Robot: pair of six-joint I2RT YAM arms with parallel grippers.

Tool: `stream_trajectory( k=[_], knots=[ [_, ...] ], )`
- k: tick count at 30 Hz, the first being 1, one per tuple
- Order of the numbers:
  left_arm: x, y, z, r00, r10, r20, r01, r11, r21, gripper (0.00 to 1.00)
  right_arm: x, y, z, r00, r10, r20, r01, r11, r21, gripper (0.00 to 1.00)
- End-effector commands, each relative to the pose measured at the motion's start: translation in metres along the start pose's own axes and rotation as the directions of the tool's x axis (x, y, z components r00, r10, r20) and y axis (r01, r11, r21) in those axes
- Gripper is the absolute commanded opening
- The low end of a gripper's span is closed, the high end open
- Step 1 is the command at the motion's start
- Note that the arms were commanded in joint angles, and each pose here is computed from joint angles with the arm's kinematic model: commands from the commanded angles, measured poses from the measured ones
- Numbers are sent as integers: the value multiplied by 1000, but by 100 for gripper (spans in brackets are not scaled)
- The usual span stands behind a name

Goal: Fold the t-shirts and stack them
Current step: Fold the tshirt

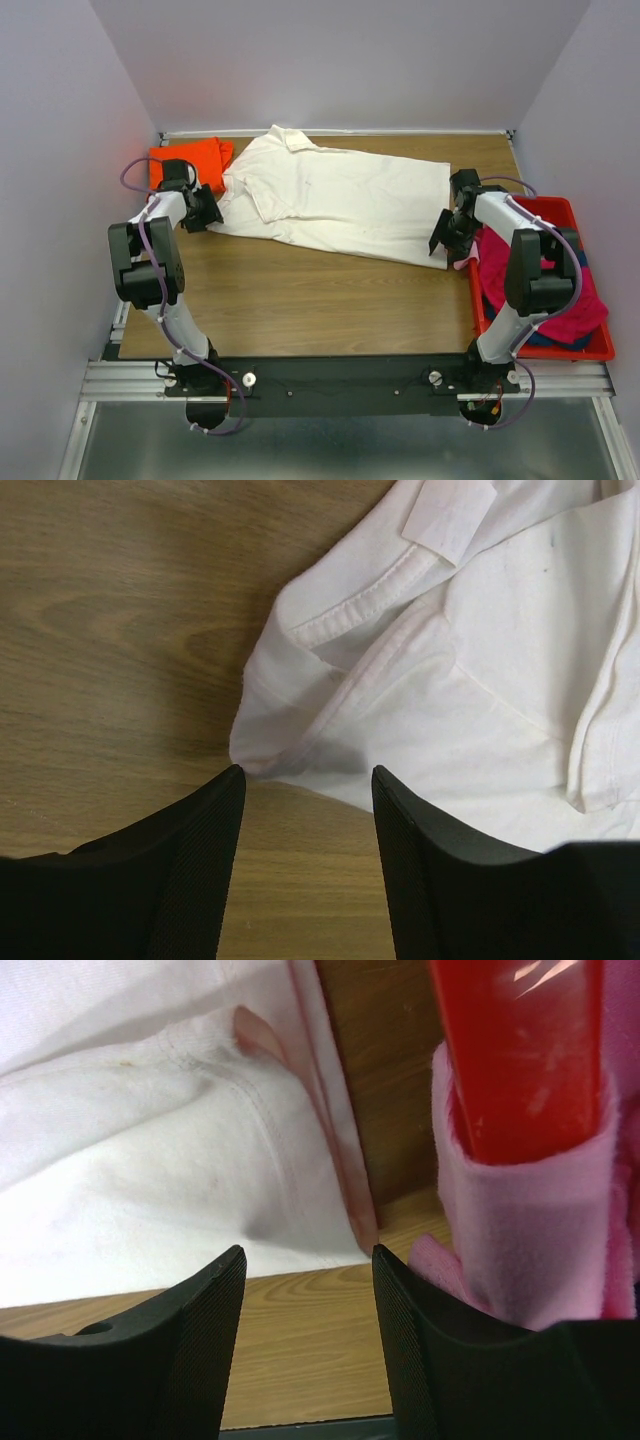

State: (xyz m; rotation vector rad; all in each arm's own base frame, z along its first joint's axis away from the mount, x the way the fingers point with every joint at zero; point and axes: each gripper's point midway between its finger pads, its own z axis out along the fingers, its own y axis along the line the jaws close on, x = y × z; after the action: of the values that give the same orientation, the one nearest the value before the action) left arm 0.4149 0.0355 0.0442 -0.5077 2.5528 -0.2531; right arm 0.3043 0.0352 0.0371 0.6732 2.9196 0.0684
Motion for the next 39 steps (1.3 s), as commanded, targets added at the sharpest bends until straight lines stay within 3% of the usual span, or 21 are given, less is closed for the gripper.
stream_trajectory(
  k=[1,11,15,17,18,22,24,26,32,39],
  knots=[
    [-1,2,8,1000,-12,-8,12,1000,3,61,1,-27,13,1000,26,2,-26,991,133,61],
    [2,18,14,1000,-5,-13,4,997,-75,55,8,-35,23,999,40,0,-39,986,160,59],
    [4,17,20,1000,-8,-17,7,998,-65,48,12,-34,30,999,44,-13,-41,988,152,53],
    [3,16,21,1000,-7,-14,7,998,-56,42,13,-33,34,999,46,-19,-43,988,147,48],
    [3,15,21,1000,-8,-12,8,999,-51,32,16,-34,36,999,45,-26,-40,988,151,47],
    [0,13,24,1000,-9,-7,8,999,-42,9,23,-36,40,998,45,-49,-37,989,145,34],
    [-2,13,24,1000,-8,0,8,999,-43,1,26,-35,41,998,39,-56,-31,990,139,26],
    [-5,16,22,1000,-6,9,7,998,-60,0,30,-36,39,997,33,-65,-24,991,131,15],
    [-14,33,5,999,3,40,2,991,-136,0,51,-39,32,994,22,-105,-11,994,106,1],
    [-5,44,-15,999,-5,46,13,986,-166,0,74,-48,16,988,8,-156,9,994,108,0]
  ],
)
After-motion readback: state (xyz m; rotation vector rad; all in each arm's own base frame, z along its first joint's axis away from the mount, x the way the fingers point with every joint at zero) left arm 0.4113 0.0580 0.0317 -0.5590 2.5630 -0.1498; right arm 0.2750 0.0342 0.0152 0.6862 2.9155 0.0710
